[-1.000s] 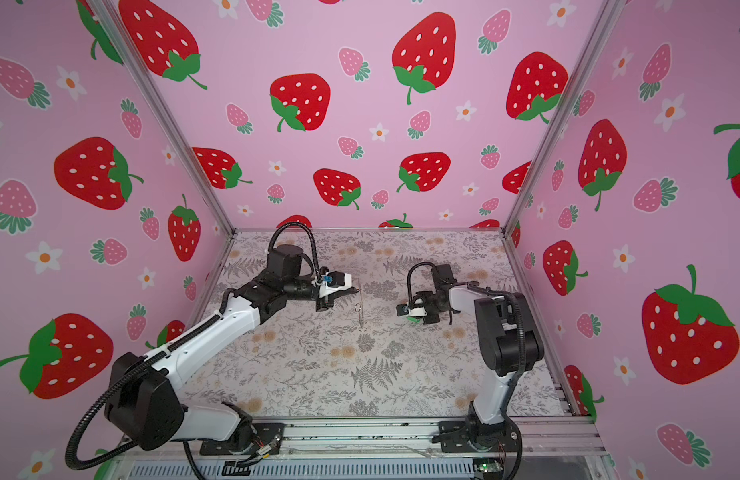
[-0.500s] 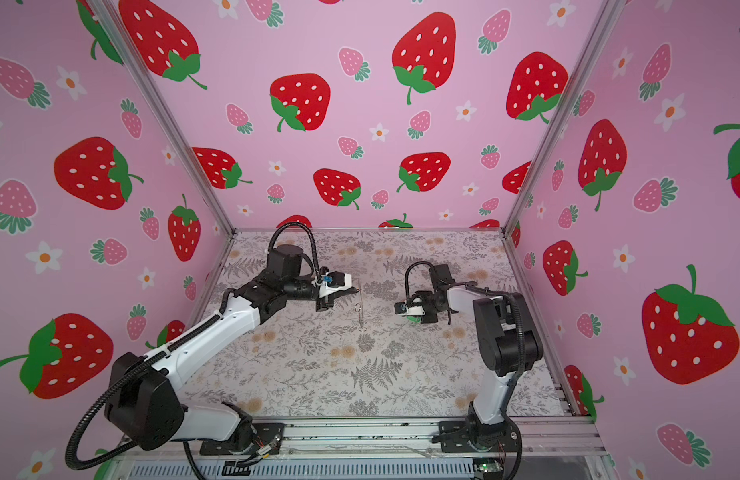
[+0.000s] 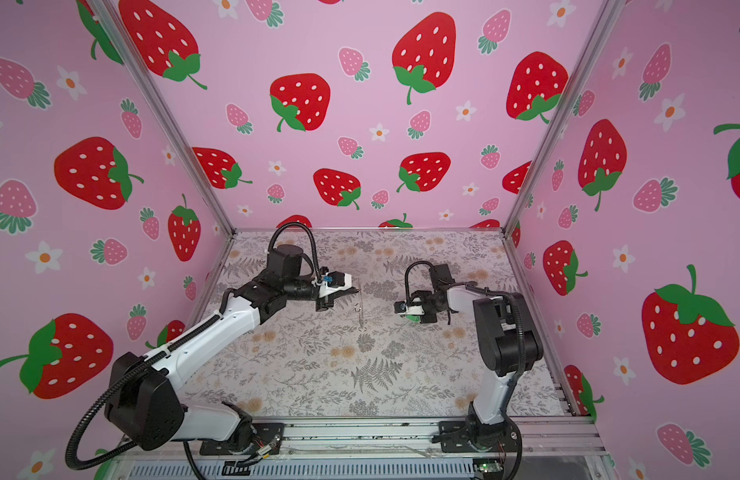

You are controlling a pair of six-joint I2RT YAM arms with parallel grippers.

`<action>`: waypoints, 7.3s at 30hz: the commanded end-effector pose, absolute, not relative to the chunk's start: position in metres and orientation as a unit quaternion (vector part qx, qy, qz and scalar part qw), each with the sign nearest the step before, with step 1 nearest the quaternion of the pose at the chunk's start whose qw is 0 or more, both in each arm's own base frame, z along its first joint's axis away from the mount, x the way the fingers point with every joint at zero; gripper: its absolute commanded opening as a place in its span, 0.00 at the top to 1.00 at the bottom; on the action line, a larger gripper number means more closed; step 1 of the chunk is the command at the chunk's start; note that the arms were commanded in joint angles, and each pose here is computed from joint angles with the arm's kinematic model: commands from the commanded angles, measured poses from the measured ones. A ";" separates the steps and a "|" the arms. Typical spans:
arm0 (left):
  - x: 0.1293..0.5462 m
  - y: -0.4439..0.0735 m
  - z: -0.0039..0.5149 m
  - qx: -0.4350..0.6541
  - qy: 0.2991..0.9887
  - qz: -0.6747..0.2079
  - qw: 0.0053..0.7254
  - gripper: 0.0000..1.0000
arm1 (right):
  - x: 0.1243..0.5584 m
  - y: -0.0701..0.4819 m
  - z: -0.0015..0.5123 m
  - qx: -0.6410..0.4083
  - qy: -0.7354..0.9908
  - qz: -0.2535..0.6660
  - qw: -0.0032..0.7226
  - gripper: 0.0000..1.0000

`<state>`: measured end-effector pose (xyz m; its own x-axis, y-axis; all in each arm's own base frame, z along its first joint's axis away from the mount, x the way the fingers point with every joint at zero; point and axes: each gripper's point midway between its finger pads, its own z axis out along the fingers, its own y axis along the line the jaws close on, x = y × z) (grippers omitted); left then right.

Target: Put the keys on the keyring

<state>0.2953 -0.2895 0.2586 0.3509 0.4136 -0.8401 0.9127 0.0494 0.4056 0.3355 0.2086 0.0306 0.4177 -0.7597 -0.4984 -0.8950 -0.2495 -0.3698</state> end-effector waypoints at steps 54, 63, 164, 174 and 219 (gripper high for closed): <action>0.300 -0.329 0.253 0.675 0.508 -0.183 0.503 1.00 | 0.256 0.265 0.272 -0.737 0.348 0.094 0.572 1.00; 0.299 -0.335 0.256 0.672 0.509 -0.166 0.512 1.00 | 0.247 0.271 0.279 -0.718 0.350 0.114 0.590 1.00; 0.268 -0.333 0.280 0.675 0.450 -0.185 0.555 1.00 | 0.233 0.283 0.280 -0.709 0.352 0.127 0.598 1.00; 0.266 -0.333 0.273 0.683 0.454 -0.194 0.539 1.00 | 0.231 0.285 0.291 -0.701 0.344 0.131 0.611 1.00; 0.241 -0.334 0.279 0.692 0.431 -0.250 0.523 1.00 | 0.219 0.283 0.303 -0.691 0.340 0.153 0.619 1.00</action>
<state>0.2526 -0.3305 0.2668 0.4828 0.3866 -0.7858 0.8602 -0.0408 0.5084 0.2211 0.2797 0.2890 0.7065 -0.3141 -0.6342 -0.6700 -0.0082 -0.7423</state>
